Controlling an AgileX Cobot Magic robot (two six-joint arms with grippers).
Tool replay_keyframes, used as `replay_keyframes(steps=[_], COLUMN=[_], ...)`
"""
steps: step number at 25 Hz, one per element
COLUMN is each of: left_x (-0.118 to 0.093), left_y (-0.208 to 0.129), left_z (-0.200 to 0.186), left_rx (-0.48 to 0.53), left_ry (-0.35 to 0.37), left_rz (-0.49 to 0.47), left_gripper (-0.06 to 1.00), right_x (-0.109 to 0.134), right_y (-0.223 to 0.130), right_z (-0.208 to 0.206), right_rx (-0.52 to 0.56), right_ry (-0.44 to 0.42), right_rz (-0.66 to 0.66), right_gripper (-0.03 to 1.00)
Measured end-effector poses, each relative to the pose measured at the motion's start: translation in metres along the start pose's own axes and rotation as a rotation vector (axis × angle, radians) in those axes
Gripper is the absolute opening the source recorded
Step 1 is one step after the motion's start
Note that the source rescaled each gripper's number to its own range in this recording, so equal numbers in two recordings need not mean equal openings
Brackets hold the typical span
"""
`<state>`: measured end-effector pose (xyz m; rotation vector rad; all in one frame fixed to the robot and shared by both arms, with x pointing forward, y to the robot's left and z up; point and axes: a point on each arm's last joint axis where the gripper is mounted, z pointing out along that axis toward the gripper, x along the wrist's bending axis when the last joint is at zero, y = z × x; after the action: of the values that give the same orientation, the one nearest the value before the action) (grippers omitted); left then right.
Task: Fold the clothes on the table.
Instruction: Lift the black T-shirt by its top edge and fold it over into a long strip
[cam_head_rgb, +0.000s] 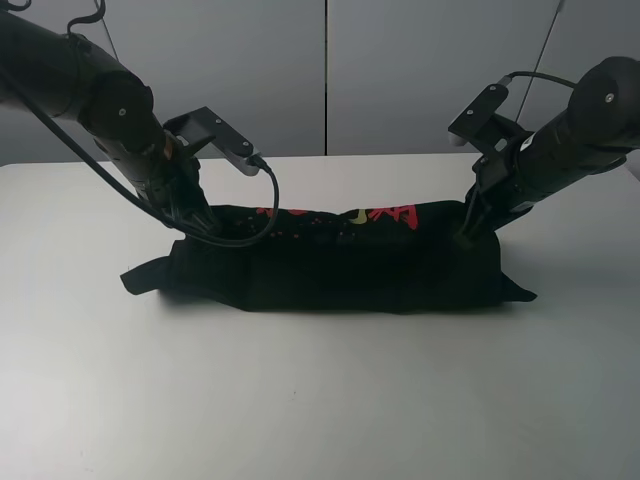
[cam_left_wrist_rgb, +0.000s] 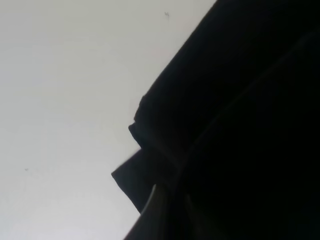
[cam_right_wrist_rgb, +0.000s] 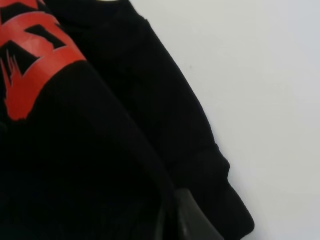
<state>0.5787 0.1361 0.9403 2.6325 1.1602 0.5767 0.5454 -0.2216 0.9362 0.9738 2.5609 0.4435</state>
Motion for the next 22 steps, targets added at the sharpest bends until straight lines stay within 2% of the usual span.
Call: replay_keyframes(steps=[9,11,13,15,16,17,19,20,22], left_x=[0.025,0.029,0.029,0.029,0.029,0.03,0.031,0.033,0.035], left_y=[-0.003,-0.004,-0.005,-0.005,-0.004,-0.004,-0.003,-0.004,-0.004], left_z=[0.009,0.013,0.019,0.022,0.022,0.022,0.023,0.023,0.023], left_rx=[-0.054,-0.059,-0.052,-0.06,-0.066,-0.073,-0.088,-0.092,-0.096], left_ry=[0.035,0.038,0.04,0.038,0.039,0.039,0.04,0.04,0.04], left_rz=[-0.101,-0.11,-0.105,-0.099,-0.097,-0.11,-0.145,-0.175,-0.221], left_gripper=[0.0,0.0,0.06,0.21,0.33,0.49,0.81,0.92,0.97], right_x=[-0.002,-0.003,-0.003,-0.004,-0.004,-0.005,-0.006,-0.006,-0.006], right_y=[-0.002,-0.002,-0.002,-0.002,-0.002,-0.001,0.0,0.0,0.0], right_z=[0.023,0.026,0.029,0.032,0.034,0.035,0.035,0.035,0.035], right_rx=[-0.008,-0.018,-0.023,-0.034,-0.038,-0.048,-0.061,-0.067,-0.063], right_ry=[-0.024,-0.036,-0.043,-0.053,-0.058,-0.066,-0.074,-0.077,-0.07], right_rz=[0.021,0.035,0.059,0.079,0.098,0.122,0.166,0.197,0.261], right_gripper=[0.0,0.05,0.21,0.43,0.57,0.71,0.91,0.96,0.99])
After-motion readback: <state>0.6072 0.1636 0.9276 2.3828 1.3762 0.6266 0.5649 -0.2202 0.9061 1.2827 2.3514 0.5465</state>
